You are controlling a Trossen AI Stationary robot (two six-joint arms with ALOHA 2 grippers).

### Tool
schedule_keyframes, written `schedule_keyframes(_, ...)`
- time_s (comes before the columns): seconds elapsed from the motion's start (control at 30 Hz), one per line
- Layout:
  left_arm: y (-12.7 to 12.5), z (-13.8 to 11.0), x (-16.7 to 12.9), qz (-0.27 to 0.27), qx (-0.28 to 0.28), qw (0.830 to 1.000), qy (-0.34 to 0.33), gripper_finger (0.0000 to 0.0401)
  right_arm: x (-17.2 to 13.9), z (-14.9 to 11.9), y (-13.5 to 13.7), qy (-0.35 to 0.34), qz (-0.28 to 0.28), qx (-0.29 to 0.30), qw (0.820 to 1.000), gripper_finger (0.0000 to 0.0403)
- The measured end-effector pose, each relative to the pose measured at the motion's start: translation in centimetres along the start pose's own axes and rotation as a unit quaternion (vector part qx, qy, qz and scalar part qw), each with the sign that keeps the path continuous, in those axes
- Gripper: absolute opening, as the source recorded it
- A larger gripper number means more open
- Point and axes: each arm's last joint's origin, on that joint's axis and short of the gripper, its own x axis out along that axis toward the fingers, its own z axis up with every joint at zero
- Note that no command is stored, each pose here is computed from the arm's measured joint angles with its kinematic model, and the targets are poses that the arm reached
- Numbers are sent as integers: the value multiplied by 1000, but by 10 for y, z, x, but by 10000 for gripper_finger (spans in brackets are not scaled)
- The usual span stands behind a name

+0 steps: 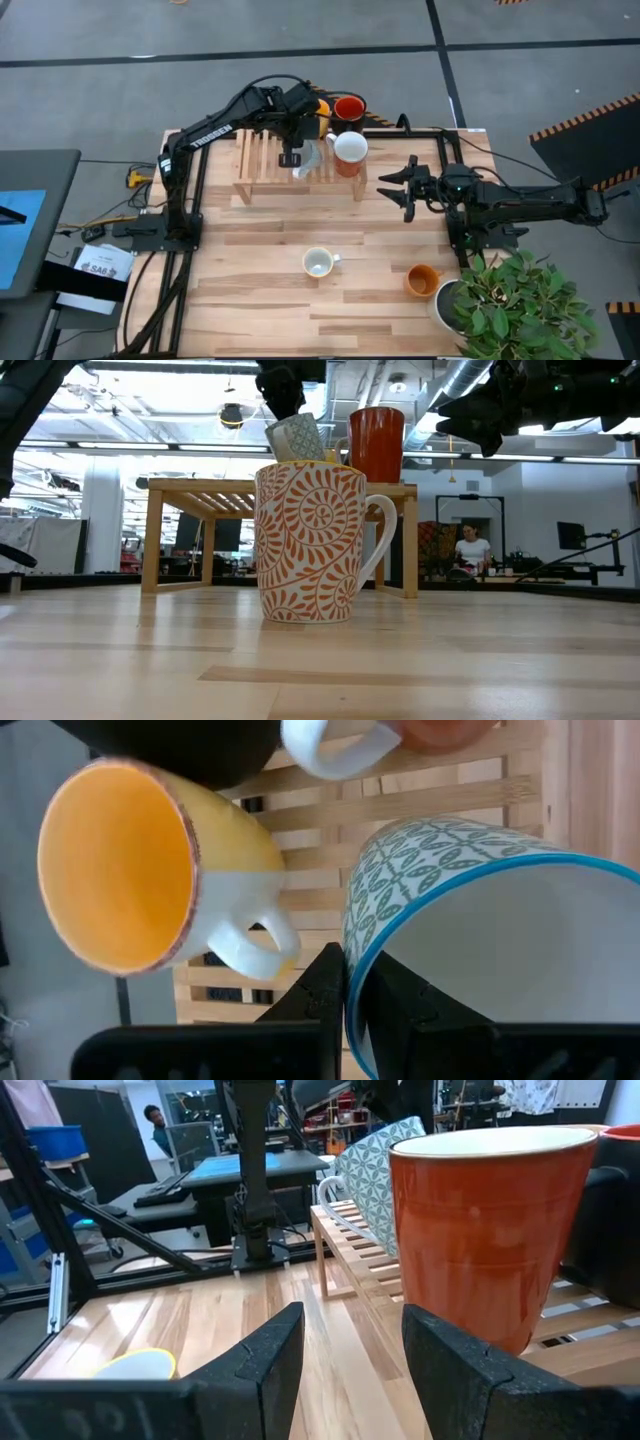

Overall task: Place coffee mugs
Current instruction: Put the blue patterned mug on the shelf, then put the orange patterned mug on the shelf

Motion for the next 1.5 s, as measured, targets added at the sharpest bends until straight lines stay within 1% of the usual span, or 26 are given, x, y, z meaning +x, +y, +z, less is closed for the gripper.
schedule_keyframes(0.23, 1, 4, 3, 9, 5, 1000, -16, 47, 0, 0, 0, 0, 0, 0, 1000, 196)
schedule_keyframes(0.43, 3, 8, 3, 17, 14, 999, -35, 61, 0, 0, 0, 0, 0, 0, 1000, 196)
schedule_keyframes(0.63, 4, 9, 3, 28, 20, 999, -37, 78, 0, 0, 0, 0, 0, 0, 1000, 196)
schedule_keyframes(0.77, 6, 10, 2, 50, 28, 998, -36, 102, 0, 0, 0, 0, 0, 0, 1000, 196)
schedule_keyframes(0.93, 9, 14, 2, 65, 32, 996, -51, 142, 0, 0, 0, 0, 0, -1, 1000, 196)
schedule_keyframes(1.07, 13, 15, -2, 108, 38, 992, -44, 170, 0, 0, 0, 0, 0, -1, 1000, 196)
schedule_keyframes(1.17, 18, 16, -15, 146, 28, 988, -44, 184, 0, 0, 0, 0, 0, -1, 1000, 196)
schedule_keyframes(1.2, 19, 16, -21, 151, 24, 987, -48, 186, 0, 0, 0, 0, 0, -1, 1000, 196)
schedule_keyframes(1.27, 21, 14, -33, 150, 5, 987, -54, 187, 0, 0, 0, 0, 0, -2, 1000, 196)
schedule_keyframes(1.33, 21, 9, -47, 143, -22, 986, -78, 188, 0, 0, 0, 0, 0, -4, 1000, 196)
schedule_keyframes(1.4, 19, 1, -62, 108, -46, 988, -106, 188, 0, 0, 0, 0, 0, -4, 1000, 196)
schedule_keyframes(1.5, 16, -16, -87, 24, -85, 983, -158, 183, 0, 0, 0, 0, 1, -4, 1000, 196)
